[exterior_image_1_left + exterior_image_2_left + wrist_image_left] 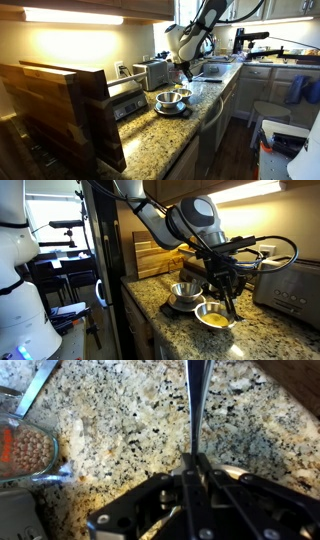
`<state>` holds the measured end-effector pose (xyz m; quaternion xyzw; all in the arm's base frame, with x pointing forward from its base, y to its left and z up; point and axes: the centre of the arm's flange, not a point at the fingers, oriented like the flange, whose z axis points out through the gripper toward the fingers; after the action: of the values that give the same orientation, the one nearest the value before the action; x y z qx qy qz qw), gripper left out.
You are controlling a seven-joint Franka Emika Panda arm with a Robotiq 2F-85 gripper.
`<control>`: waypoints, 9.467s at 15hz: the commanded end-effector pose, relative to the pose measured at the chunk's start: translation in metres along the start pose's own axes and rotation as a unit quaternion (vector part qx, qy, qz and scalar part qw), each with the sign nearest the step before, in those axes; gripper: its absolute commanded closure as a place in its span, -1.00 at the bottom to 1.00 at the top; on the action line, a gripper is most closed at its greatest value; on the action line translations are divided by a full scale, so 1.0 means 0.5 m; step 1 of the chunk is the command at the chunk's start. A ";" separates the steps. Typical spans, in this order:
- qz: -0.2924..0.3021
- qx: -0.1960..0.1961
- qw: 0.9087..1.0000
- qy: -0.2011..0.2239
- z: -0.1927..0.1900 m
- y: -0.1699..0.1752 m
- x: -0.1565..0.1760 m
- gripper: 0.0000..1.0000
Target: Use the spoon to move the contents in the silver bowl into the other bowl
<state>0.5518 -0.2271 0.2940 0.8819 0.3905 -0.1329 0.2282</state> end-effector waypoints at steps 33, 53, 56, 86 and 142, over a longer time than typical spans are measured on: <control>-0.070 0.010 0.997 0.044 -0.164 -0.107 0.011 0.87; -0.101 0.007 0.994 0.048 -0.190 -0.162 0.071 0.87; -0.106 0.008 0.993 0.049 -0.192 -0.176 0.078 0.87; -0.101 -0.041 0.994 0.026 -0.185 -0.216 0.081 0.87; -0.018 -0.125 0.992 0.002 -0.152 -0.232 0.143 0.87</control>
<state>0.5278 -0.0810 0.2969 0.8401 0.4304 -0.0898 0.3176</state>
